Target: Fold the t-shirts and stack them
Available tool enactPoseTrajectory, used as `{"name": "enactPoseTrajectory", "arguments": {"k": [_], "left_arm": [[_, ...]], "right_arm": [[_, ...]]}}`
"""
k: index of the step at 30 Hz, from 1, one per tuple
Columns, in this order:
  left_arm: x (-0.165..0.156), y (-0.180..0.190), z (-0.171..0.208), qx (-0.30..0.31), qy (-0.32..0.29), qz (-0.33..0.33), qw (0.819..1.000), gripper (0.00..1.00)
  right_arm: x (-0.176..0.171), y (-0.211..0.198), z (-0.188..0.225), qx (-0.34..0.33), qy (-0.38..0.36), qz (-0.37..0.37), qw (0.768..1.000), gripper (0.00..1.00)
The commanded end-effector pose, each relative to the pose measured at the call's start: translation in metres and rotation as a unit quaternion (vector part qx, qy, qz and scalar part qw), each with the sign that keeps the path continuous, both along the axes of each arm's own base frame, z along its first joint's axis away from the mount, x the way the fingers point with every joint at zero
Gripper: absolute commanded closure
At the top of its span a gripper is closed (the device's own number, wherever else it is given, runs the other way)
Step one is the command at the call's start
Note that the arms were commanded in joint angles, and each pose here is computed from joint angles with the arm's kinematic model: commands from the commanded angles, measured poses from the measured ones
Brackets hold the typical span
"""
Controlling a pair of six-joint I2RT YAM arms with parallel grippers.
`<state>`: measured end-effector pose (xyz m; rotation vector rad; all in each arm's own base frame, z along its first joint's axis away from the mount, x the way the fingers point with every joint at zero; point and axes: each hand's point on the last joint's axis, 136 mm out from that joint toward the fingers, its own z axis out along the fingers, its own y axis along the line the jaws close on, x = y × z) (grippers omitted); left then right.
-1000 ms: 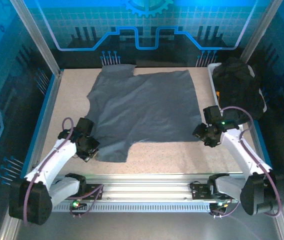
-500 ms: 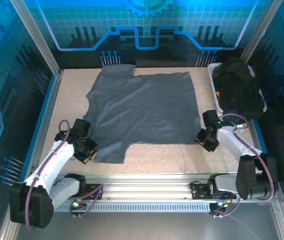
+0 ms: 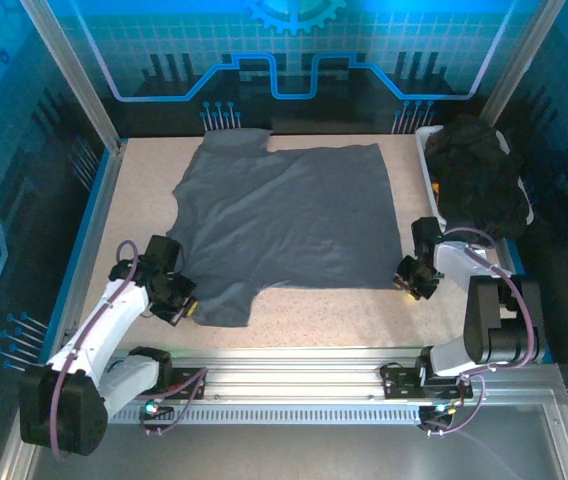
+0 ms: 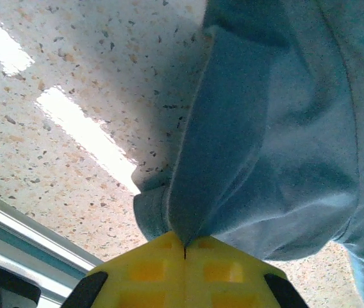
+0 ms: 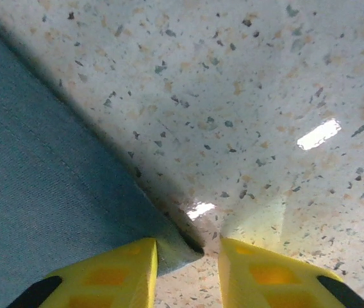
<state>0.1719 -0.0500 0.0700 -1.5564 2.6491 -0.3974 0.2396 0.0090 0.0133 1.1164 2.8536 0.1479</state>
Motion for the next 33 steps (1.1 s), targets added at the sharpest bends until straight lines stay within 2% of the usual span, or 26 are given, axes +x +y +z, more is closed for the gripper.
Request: {"name": "enactPoseTrajectory", "arguments": {"k": [1, 9, 13, 18, 22, 25, 28, 33], "left_arm": [[0.006, -0.003, 0.009, -0.015, -0.007, 0.011, 1.000, 1.00], [-0.001, -0.005, 0.017, -0.027, -0.006, 0.031, 0.999, 1.00], [-0.016, -0.002, 0.025, -0.034, -0.008, 0.078, 0.996, 1.00], [-0.049, 0.001, 0.027, -0.045, 0.001, 0.130, 0.990, 1.00], [-0.074, -0.002, 0.024, -0.054, 0.020, 0.134, 0.989, 1.00], [-0.086, -0.005, 0.021, -0.059, 0.030, 0.125, 0.990, 1.00], [-0.079, -0.007, 0.021, -0.059, 0.014, 0.107, 0.992, 1.00], [-0.020, -0.020, 0.034, -0.075, -0.048, 0.061, 0.994, 1.00]], "right_arm": [[0.020, 0.009, 0.002, 0.029, -0.027, 0.001, 0.999, 0.75], [0.014, 0.006, 0.007, 0.015, -0.027, -0.002, 1.000, 1.00], [0.004, 0.002, 0.021, -0.007, -0.027, 0.000, 1.000, 1.00], [-0.025, 0.000, 0.035, -0.035, -0.006, -0.002, 0.999, 1.00], [-0.060, 0.000, 0.038, -0.043, 0.028, -0.013, 0.999, 1.00], [-0.075, 0.004, 0.042, -0.041, 0.021, -0.013, 0.999, 1.00], [-0.075, 0.009, 0.041, -0.027, 0.007, -0.008, 1.000, 1.00], [-0.057, 0.013, 0.045, -0.022, 0.000, 0.004, 1.000, 1.00]]}}
